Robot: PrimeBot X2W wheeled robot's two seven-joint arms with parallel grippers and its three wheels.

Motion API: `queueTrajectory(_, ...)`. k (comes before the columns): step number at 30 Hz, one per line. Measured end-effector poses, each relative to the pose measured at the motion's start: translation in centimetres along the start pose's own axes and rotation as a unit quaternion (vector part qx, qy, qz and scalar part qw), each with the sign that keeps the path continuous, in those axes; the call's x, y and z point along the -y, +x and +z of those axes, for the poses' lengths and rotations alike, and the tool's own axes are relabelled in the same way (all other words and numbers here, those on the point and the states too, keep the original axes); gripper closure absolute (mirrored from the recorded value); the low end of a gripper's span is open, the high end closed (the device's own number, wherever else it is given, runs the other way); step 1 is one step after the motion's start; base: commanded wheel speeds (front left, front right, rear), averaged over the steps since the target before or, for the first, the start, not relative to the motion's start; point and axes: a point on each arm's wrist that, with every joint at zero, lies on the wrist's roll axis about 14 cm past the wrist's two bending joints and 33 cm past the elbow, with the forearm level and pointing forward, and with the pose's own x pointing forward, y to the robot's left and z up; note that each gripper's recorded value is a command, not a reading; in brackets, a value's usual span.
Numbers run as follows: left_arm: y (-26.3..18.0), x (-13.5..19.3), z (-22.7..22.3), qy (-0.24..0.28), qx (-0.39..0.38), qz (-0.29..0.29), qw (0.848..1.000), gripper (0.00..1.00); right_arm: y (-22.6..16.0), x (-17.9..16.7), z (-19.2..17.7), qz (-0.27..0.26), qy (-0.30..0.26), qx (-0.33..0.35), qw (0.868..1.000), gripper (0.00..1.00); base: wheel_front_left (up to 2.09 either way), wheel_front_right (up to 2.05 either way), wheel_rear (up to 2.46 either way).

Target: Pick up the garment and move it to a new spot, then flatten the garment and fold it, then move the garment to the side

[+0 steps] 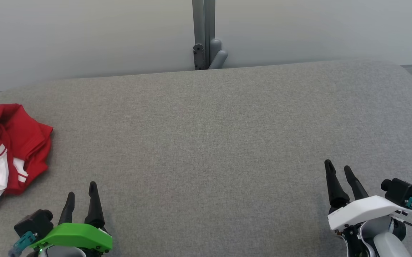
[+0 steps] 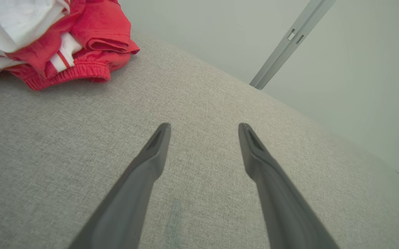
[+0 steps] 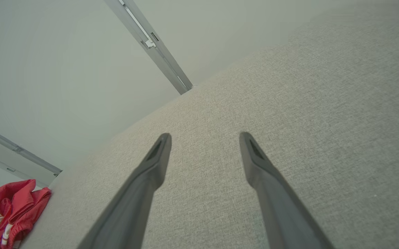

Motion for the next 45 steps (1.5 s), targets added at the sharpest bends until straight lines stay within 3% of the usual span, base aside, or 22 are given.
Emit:
queueTrajectory(20,0.0,0.6,-0.5,0.105,0.003,-0.014,0.994,0.0,0.1,-0.8,-0.1,0.025,-0.106,0.002,0.994,0.0,0.0,0.0,0.0)
queueTrajectory(45,-0.2,2.0,-1.2,0.222,0.008,-0.059,0.973,0.0,-0.1,-2.4,-0.5,0.071,-0.22,0.006,0.973,0.0,0.0,0.0,0.0)
